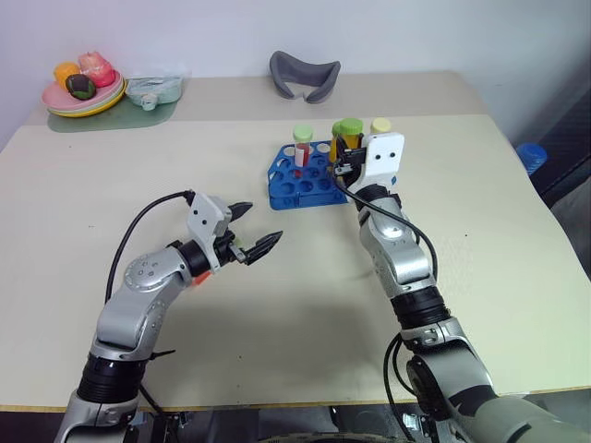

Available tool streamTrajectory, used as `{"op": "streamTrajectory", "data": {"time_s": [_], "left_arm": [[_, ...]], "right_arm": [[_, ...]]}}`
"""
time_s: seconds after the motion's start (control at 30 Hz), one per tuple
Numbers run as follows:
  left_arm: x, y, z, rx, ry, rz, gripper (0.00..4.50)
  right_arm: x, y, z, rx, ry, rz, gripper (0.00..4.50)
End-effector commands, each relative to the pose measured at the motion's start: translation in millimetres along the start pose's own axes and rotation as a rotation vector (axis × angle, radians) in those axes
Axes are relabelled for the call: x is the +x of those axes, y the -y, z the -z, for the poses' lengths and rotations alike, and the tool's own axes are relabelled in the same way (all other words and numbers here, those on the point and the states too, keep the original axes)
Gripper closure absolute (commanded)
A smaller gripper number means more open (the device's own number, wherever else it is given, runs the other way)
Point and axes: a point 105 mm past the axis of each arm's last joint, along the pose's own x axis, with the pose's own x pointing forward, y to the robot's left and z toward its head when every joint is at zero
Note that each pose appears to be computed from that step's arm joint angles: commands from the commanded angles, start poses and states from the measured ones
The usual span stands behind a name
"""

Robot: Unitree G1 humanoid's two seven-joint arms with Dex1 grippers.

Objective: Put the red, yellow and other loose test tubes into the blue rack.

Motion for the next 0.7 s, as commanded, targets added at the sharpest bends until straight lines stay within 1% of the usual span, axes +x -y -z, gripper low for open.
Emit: {"op": "streamTrajectory", "data": {"time_s": [0.03,0.3,0.37,0.43,0.5,0.53,0.7], "left_arm": [[-1.9,0.4,-16.4,0.038,0.042,0.003,0.00],[0.6,5.1,-22.8,0.038,0.042,0.004,0.00],[0.7,5.2,-23.4,0.036,0.041,0.001,0.00],[0.0,4.7,-23.8,0.034,0.039,-0.004,0.00],[-1.1,3.9,-24.1,0.032,0.035,-0.009,0.00],[-2.0,3.4,-24.4,0.032,0.033,-0.011,0.00],[-5.3,2.5,-24.1,0.034,0.019,-0.015,0.00]], "right_arm": [[5.5,1.8,-5.9,0.002,0.033,0.009,3.64],[8.0,-5.3,-6.0,0.025,0.051,-0.022,3.64],[7.1,-5.2,-9.9,0.037,0.066,-0.032,2.58],[7.2,-2.1,-19.2,0.017,0.097,-0.022,1.72],[7.4,0.7,-28.5,-0.003,0.124,-0.011,0.60],[6.7,1.5,-36.1,-0.015,0.147,-0.018,0.21],[0.3,3.4,-63.7,-0.061,0.216,-0.068,0.21]]}}
